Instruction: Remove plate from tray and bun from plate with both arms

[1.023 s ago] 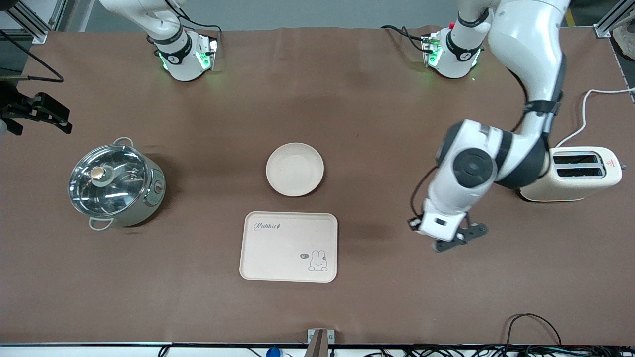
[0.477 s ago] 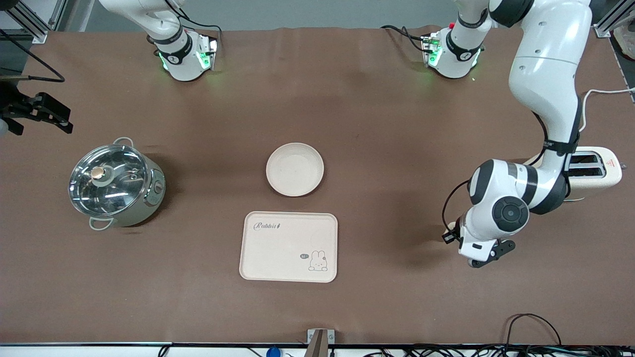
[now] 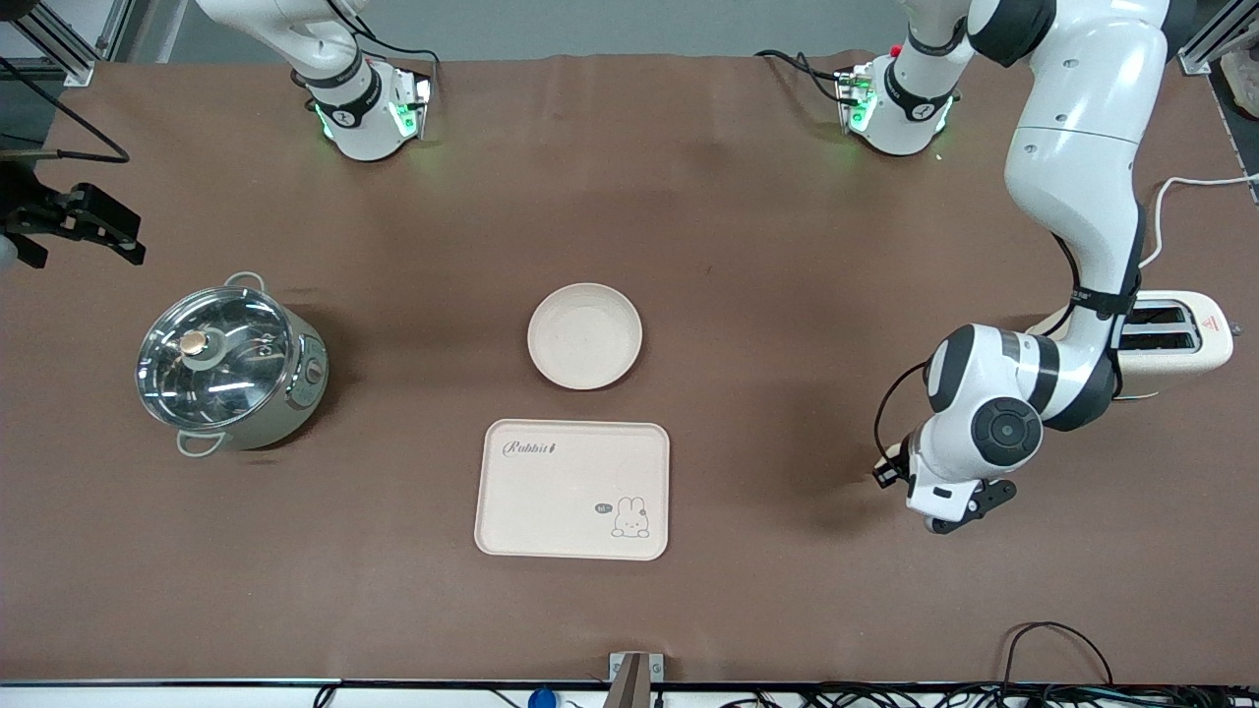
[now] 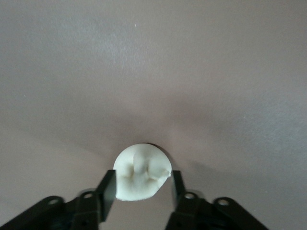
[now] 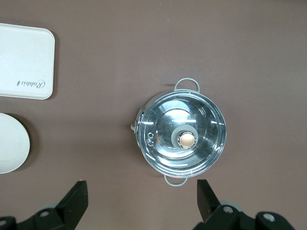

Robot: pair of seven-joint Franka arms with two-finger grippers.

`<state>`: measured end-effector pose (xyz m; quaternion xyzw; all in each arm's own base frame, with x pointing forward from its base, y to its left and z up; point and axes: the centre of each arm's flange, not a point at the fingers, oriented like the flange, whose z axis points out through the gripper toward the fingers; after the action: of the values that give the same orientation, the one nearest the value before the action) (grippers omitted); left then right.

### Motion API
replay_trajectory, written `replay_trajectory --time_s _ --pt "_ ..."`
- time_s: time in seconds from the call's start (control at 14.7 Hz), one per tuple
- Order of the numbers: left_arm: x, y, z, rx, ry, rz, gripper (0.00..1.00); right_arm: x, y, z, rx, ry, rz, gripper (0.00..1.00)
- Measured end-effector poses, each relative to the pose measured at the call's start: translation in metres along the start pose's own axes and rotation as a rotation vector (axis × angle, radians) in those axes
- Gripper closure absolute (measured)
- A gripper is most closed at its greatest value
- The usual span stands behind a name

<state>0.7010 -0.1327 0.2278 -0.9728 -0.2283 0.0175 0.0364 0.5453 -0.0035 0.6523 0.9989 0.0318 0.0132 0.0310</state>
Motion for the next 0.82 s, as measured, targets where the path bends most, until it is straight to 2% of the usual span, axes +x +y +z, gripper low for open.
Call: replay_trajectory --time_s 0.27,0.55,0.82 --pt "0.010 0.001 -0.053 -0.045 0.073 0.044 0.01 0.000 0.000 0.000 0.000 0.000 0.000 0.00" --pt "0.014 -0.021 -0.159 -0.079 0.180 0.160 0.00 0.000 0.000 0.000 0.000 0.000 0.000 0.00" --pt "0.009 -0.063 -0.242 -0.056 0.221 0.277 0.00 0.000 -0.001 -0.001 0.000 0.002 -0.001 0.00"
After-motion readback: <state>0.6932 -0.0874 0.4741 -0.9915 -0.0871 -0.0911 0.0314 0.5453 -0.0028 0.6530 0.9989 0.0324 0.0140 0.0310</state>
